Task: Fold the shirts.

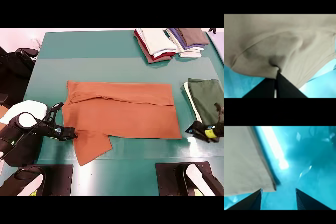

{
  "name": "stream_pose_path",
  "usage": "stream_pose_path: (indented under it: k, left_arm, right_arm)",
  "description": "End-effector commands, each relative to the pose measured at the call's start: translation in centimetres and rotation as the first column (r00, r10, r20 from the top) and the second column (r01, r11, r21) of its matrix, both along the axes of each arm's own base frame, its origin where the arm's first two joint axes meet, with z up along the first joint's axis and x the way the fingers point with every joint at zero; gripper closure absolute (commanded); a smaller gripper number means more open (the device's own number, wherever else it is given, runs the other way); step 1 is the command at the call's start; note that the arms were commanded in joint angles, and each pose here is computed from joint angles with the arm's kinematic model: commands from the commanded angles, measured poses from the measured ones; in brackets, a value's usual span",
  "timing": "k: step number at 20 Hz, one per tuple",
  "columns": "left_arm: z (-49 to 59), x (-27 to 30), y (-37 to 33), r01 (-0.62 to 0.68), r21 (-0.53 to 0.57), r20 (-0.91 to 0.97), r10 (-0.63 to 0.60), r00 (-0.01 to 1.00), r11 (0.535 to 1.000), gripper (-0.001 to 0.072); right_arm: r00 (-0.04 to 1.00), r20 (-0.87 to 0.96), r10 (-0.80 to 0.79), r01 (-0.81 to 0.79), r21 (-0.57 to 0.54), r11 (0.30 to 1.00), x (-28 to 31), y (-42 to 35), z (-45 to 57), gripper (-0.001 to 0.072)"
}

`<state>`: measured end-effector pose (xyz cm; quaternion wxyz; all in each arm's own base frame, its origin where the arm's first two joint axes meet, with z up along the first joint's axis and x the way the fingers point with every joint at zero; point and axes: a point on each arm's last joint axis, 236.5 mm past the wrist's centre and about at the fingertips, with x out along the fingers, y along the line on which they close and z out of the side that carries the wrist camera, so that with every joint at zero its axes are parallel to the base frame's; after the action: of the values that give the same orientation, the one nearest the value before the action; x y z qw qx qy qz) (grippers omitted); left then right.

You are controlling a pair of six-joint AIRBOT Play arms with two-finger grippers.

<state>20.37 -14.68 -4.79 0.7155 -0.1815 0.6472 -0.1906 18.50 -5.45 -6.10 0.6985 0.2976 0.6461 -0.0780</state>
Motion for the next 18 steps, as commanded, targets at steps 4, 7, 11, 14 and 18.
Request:
stream_pose_path:
  k: [4, 7, 11, 14, 18]
  left_arm:
    - [0.5, 0.7, 0.0, -0.005, 0.001, 0.026, 0.005, 1.0, 1.0, 0.0684]
    - [0.4, 0.7, 0.0, -0.003, 0.002, 0.025, 0.003, 1.0, 1.0, 0.0684]
    - [0.7, -0.1, 0.0, 0.024, 0.005, -0.004, -0.024, 1.0, 1.0, 0.0686]
    - [1.9, -0.4, 1.0, 0.064, 0.057, 0.001, -0.064, 0.998, 0.996, 0.0686]
    - [4.9, -2.7, 1.9, 0.052, 0.078, 0.042, -0.055, 0.998, 0.996, 0.0686]
  right_arm:
    - [0.999, -0.052, 0.017, -0.011, 0.116, 0.993, 0.3, 3.0, -2.8, 0.0243]
    - [0.99, -0.097, 0.107, -0.093, 0.145, 0.985, 1.3, 4.2, -3.7, 0.0278]
    - [0.972, -0.109, 0.21, -0.193, 0.151, 0.97, 2.8, 5.6, -3.5, 0.0483]
    - [0.956, -0.073, 0.283, -0.275, 0.104, 0.956, 3.4, 5.8, -2.0, 0.0641]
    - [0.93, -0.093, 0.357, -0.358, 0.004, 0.934, 1.3, 4.3, 1.5, 0.0693]
